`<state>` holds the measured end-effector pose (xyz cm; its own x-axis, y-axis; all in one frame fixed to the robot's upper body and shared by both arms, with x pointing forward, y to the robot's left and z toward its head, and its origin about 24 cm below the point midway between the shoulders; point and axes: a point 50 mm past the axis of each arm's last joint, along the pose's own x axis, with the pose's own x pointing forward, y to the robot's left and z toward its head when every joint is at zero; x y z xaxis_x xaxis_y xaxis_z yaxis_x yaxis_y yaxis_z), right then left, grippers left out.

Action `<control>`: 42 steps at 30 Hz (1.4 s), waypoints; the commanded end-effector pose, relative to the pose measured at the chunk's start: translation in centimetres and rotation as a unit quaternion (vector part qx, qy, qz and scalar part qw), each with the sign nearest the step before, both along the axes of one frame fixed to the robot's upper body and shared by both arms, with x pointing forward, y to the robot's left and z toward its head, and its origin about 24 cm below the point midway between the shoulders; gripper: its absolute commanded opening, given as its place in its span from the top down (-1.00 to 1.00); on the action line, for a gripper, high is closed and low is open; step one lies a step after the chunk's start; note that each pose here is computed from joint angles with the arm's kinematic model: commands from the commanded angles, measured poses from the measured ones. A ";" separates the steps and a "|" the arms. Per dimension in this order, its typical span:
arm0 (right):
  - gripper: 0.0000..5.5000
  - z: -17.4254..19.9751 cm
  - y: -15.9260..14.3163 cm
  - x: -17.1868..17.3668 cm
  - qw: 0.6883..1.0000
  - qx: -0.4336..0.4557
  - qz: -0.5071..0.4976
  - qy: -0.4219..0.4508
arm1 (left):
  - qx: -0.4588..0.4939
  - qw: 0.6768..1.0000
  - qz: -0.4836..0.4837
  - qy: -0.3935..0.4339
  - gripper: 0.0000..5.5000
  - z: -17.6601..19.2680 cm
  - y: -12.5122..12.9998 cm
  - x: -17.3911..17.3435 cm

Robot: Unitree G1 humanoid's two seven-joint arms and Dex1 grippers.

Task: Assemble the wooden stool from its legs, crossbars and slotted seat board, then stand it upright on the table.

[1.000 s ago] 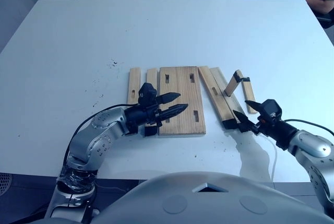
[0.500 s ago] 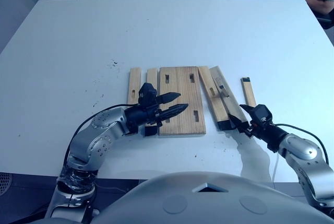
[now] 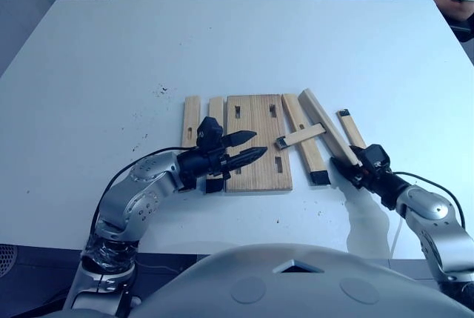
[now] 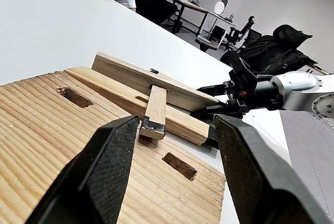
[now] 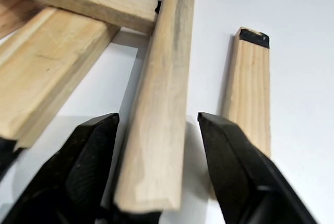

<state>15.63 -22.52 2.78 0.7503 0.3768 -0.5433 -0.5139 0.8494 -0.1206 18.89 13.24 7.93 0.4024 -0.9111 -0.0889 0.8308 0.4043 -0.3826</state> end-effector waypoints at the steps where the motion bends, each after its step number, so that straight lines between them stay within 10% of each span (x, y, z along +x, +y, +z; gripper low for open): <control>1: -0.01 -1.3 -0.1 -0.6 0.999 0.006 -0.016 0.039 | 0.014 1.000 0.000 -0.002 0.03 0.0 0.1 0.4; 17: -0.01 5.4 -1.1 -0.6 0.996 0.039 -0.025 -0.073 | 0.015 1.000 0.013 0.002 0.03 -0.3 0.2 0.3; 36: -0.01 0.4 0.6 -0.5 0.996 0.085 -0.010 -0.006 | 0.020 1.000 0.011 0.001 0.03 -0.4 0.1 0.3; 42: 0.30 -0.8 0.0 -0.2 0.996 0.076 -0.045 -0.001 | 0.021 1.000 0.015 0.002 0.03 -0.4 0.2 0.2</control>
<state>15.22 -22.22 2.29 0.7774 0.4127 -0.4747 -0.4579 0.8887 0.0226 19.07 13.34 7.51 0.4260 -0.8981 -0.1095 0.8162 0.4337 -0.3817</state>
